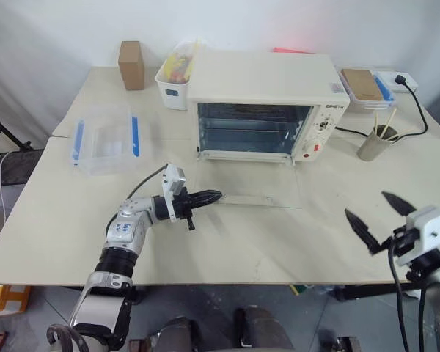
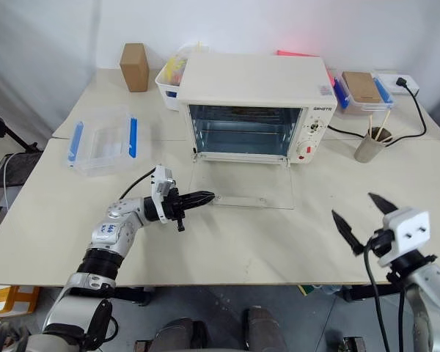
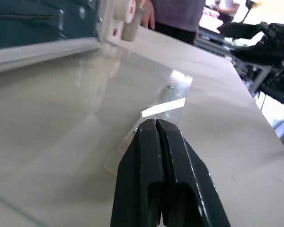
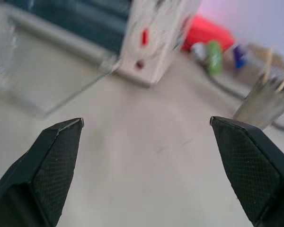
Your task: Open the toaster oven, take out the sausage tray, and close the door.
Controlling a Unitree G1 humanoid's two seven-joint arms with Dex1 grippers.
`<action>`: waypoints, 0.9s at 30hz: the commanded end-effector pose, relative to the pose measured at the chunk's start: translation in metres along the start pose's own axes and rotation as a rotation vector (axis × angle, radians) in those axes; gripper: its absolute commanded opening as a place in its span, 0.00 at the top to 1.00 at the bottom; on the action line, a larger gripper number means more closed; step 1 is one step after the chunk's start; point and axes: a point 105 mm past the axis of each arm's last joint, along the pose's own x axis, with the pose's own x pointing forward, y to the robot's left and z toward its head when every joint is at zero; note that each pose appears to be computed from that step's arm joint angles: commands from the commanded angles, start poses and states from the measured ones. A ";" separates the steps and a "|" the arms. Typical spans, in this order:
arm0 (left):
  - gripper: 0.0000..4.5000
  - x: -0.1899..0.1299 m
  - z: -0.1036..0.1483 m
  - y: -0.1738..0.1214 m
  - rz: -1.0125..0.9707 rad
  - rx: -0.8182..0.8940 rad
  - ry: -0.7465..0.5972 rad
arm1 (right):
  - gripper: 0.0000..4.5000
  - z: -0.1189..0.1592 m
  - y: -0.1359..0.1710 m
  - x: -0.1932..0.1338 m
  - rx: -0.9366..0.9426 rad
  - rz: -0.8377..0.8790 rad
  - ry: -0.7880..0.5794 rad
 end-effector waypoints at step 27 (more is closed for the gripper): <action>0.00 -0.046 0.043 -0.025 0.342 0.088 -0.235 | 0.04 0.072 0.086 0.255 -0.782 0.024 -0.071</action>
